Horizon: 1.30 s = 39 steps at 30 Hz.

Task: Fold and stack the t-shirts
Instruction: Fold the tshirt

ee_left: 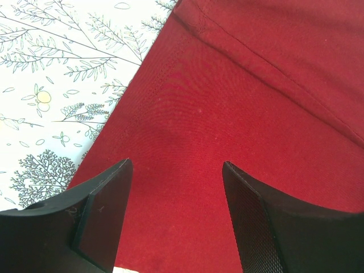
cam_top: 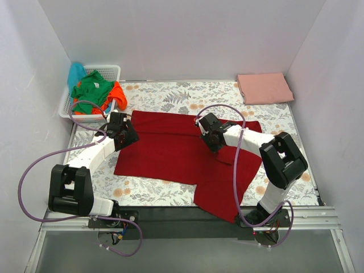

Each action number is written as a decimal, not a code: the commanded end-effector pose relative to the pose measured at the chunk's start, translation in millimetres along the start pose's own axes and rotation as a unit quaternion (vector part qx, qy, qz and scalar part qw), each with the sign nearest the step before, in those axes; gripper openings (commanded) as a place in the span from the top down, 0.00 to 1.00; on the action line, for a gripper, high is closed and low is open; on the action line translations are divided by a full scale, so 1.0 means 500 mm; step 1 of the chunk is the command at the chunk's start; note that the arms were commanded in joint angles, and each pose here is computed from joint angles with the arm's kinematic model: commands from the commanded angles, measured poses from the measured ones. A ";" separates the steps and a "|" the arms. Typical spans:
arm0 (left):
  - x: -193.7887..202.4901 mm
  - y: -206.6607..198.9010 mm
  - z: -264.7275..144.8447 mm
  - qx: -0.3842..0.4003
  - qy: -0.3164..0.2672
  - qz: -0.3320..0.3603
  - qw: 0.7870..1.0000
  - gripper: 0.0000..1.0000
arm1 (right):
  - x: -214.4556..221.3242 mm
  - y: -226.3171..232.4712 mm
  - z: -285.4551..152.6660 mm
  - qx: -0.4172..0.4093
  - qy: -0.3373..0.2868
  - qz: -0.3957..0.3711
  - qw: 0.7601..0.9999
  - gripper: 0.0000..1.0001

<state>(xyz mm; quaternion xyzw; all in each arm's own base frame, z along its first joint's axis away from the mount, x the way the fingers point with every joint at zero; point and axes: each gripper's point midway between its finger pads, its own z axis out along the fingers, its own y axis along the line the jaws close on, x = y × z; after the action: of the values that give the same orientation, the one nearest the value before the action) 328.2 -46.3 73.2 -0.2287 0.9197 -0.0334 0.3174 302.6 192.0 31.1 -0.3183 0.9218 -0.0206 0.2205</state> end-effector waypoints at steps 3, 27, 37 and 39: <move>-0.015 -0.009 -0.004 0.004 -0.009 0.002 1.000 0.37 | -0.048 -0.018 -0.058 -0.024 -0.047 0.029 0.998 0.87; -0.006 -0.015 -0.002 0.012 0.004 0.005 1.000 0.37 | -0.044 -0.155 -0.046 -0.051 -0.083 0.178 0.979 0.54; -0.004 -0.014 0.001 0.010 0.006 0.005 1.000 0.37 | -0.081 -0.106 -0.115 0.032 -0.125 0.073 0.989 0.56; -0.005 -0.014 0.000 0.010 0.005 0.005 1.000 0.37 | -0.084 -0.069 -0.119 0.026 -0.130 0.029 0.991 0.58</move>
<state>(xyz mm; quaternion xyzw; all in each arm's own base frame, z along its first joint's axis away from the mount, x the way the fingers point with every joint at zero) 326.4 -49.4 67.3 -0.2259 0.9243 -0.0381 0.3054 326.5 169.9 87.7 -0.2415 0.9200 0.0289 0.3072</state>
